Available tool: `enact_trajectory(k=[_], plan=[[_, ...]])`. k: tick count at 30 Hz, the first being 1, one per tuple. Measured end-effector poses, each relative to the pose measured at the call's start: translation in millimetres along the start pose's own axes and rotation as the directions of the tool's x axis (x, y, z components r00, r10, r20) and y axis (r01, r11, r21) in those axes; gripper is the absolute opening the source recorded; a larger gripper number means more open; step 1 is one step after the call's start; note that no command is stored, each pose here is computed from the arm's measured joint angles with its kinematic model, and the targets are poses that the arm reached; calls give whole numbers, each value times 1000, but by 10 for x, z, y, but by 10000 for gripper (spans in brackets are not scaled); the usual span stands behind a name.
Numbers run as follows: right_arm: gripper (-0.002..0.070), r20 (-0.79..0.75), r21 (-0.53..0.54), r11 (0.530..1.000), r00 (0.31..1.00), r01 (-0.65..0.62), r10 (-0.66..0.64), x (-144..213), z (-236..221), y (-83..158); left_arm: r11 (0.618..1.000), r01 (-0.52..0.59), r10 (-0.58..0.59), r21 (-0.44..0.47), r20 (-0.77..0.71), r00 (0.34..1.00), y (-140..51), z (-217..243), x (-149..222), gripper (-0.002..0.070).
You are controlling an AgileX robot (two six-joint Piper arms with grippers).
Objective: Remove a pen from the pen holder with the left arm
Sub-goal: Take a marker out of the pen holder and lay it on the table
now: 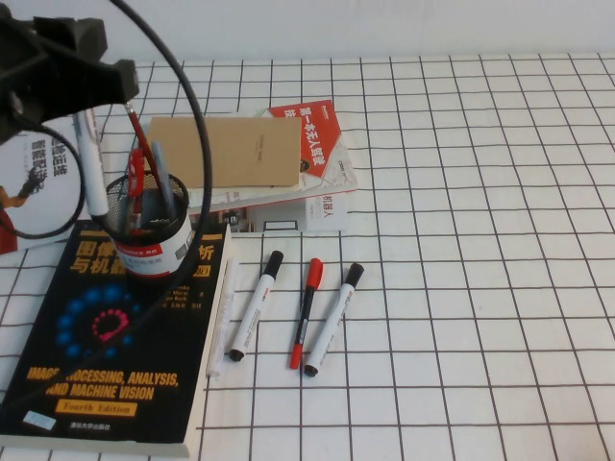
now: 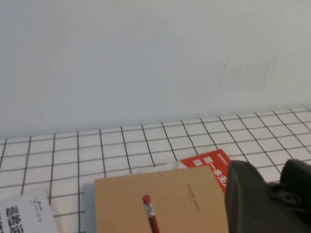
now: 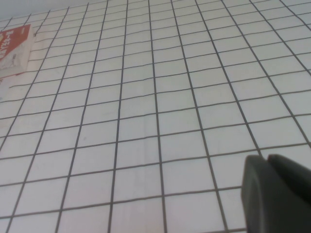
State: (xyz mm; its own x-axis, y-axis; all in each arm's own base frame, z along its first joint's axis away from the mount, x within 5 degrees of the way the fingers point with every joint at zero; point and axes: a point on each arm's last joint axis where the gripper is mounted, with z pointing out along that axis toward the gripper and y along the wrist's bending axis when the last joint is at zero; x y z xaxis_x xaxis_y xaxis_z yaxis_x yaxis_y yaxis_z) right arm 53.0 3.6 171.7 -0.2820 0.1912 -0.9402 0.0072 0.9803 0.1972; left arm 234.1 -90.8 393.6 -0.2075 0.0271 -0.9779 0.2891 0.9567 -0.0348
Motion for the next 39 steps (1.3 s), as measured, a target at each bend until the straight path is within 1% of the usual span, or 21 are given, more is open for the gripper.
enact_trajectory(k=[3, 6, 8, 13, 16, 19, 25, 29, 32, 39], plan=[[-16, 0, 0, 1000, 1000, 0, 0, 0, 0, 0, 1000, 20, -18, 19, -70, 997, -168, -24, -44, 104], [-17, 0, 0, 1000, 1000, 0, 0, 0, 0, 0, 996, 76, -68, 46, -160, 985, -321, 38, 0, 104], [-16, 0, 0, 1000, 1000, 0, 0, 0, 0, 0, 992, 116, -101, 51, -232, 968, -390, 122, 67, 104], [-16, 0, 0, 1000, 1000, 0, 0, 0, 0, 0, 989, 139, -101, 48, -458, 883, -523, 410, 387, 104], [-16, 0, 0, 1000, 1000, 0, 0, 0, 0, 0, 990, 136, -90, 44, -549, 831, -572, 555, 569, 104], [-17, 0, 0, 1000, 1000, 0, 0, 0, 0, 0, 991, 128, -81, 36, -605, 792, -613, 681, 723, 104], [-16, 0, 0, 1000, 1000, 0, 0, 0, 0, 0, 992, 123, -71, 27, -686, 724, -715, 894, 1020, 104], [-17, 0, 0, 1000, 1000, 0, 0, 0, 0, 0, 994, 111, -63, 20, -715, 696, -775, 973, 1157, 104], [-17, 0, 0, 1000, 1000, 0, 0, 0, 0, 0, 995, 94, -51, 23, -704, 708, -837, 984, 1177, 104], [-17, 0, 0, 1000, 1000, 0, 0, 0, 0, 0, 995, 91, -96, -42, -657, 747, -837, 1008, 1117, 104]])
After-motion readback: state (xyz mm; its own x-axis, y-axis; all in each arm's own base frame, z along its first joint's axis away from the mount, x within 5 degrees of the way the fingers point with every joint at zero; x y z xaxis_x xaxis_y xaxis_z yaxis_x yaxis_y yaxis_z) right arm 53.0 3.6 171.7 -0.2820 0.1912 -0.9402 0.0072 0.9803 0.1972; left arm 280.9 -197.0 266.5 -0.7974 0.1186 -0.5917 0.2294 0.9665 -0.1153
